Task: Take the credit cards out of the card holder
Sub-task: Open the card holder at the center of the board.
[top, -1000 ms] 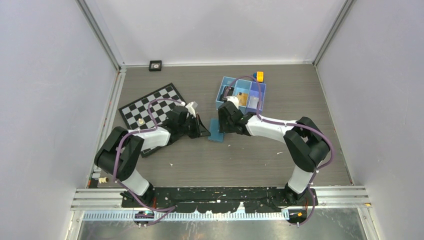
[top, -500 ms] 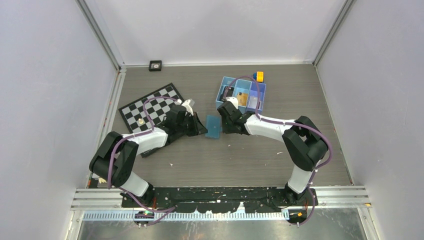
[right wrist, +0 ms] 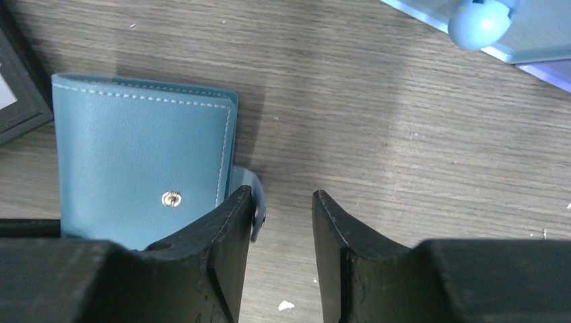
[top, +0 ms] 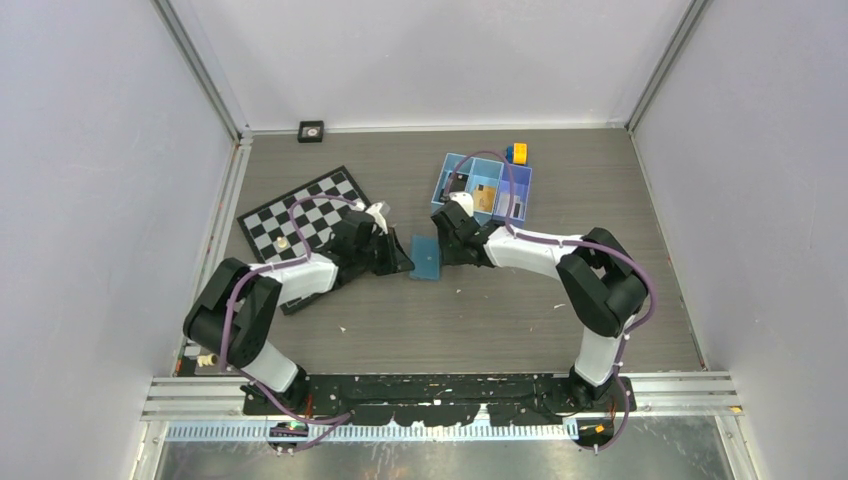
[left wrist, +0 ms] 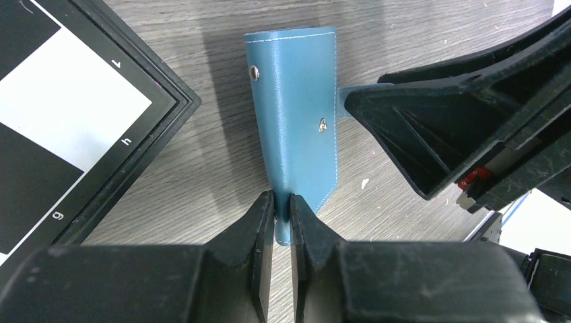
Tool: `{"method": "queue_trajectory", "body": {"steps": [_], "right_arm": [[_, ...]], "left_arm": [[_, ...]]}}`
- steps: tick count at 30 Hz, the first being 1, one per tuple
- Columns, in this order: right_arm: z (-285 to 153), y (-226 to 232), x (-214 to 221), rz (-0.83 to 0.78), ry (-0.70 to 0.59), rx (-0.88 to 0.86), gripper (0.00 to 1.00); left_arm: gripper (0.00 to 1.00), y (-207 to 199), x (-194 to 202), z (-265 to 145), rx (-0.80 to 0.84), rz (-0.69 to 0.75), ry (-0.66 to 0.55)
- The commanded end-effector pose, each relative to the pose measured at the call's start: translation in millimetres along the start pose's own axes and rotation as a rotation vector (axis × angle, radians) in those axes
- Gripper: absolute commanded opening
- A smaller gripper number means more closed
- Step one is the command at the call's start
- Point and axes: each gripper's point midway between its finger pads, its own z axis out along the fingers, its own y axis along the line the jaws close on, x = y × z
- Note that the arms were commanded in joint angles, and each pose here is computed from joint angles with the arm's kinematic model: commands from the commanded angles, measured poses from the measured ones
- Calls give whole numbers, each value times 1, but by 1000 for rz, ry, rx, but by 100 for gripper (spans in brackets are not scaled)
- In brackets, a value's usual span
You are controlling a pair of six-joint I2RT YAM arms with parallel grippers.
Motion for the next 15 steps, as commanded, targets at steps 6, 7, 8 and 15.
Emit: {"method": "queue_trajectory", "body": {"steps": [6, 7, 8, 15], "right_arm": [[4, 0, -20, -21, -55, 35, 47], [4, 1, -20, -19, -55, 34, 44], [4, 0, -20, -17, -52, 36, 41], [-5, 1, -27, -13, -90, 9, 1]], "left_arm": [[16, -11, -6, 5, 40, 30, 12], [16, -10, -6, 5, 38, 30, 13], [16, -10, -6, 5, 37, 31, 15], [19, -5, -8, 3, 2, 56, 12]]}}
